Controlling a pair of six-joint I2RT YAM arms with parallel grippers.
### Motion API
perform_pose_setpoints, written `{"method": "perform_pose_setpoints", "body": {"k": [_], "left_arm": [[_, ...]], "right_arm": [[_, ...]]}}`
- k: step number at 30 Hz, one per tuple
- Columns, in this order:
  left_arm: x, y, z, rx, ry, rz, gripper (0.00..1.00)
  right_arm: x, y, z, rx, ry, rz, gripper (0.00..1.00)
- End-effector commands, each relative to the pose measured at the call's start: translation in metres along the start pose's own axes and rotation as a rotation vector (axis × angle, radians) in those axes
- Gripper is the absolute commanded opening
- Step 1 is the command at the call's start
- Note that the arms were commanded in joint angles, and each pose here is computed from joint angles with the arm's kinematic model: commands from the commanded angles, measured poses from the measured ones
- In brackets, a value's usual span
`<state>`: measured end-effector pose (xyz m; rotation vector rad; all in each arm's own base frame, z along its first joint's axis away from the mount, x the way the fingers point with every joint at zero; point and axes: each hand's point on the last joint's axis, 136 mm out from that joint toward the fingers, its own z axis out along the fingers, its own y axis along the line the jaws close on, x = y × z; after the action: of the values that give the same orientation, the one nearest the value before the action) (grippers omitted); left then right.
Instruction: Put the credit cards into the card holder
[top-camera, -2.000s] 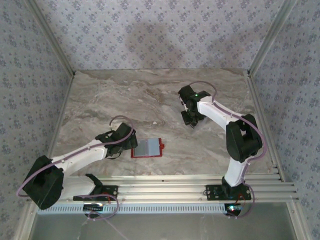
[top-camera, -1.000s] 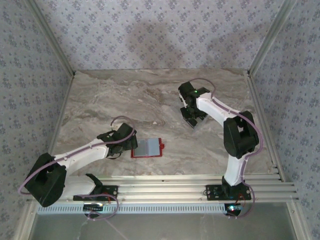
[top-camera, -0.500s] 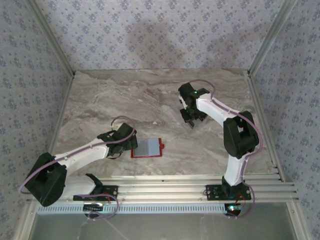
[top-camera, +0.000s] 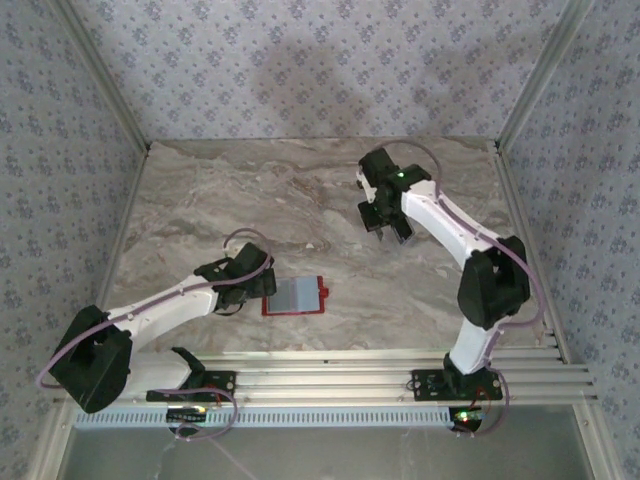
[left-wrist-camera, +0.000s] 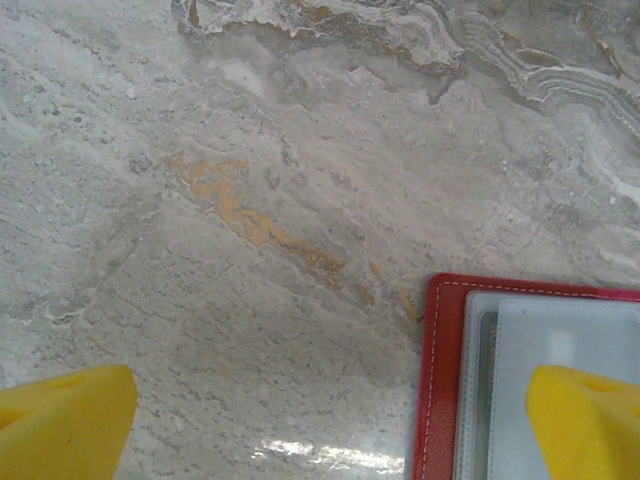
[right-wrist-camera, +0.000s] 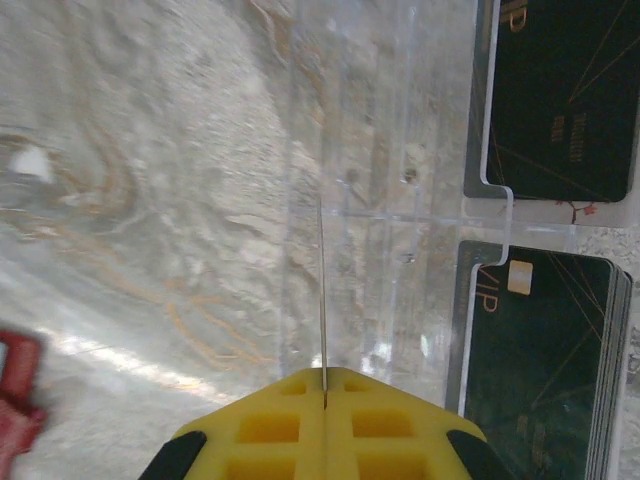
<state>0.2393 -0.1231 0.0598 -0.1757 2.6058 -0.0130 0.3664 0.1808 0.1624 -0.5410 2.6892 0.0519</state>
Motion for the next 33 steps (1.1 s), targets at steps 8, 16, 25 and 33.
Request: {"method": "perform_pose_setpoints", "body": {"k": [8, 16, 25, 33], "left_arm": [[0.015, -0.009, -0.001, -0.008, 0.051, 0.11, 1.0], [0.028, 0.0, 0.006, -0.11, 0.051, 0.138, 1.0], [0.042, 0.017, 0.009, -0.185, 0.057, 0.096, 1.0], [0.046, 0.019, 0.01, -0.192, 0.058, 0.09, 1.0]], "right_arm": [[0.008, 0.106, -0.031, -0.523, -0.184, 0.186, 0.0], [0.05, 0.172, -0.001, -0.655, -0.176, 0.23, 0.0], [0.071, 0.199, 0.021, -0.714, -0.175, 0.287, 0.0], [0.078, 0.216, 0.038, -0.745, -0.149, 0.316, 0.0]]}}
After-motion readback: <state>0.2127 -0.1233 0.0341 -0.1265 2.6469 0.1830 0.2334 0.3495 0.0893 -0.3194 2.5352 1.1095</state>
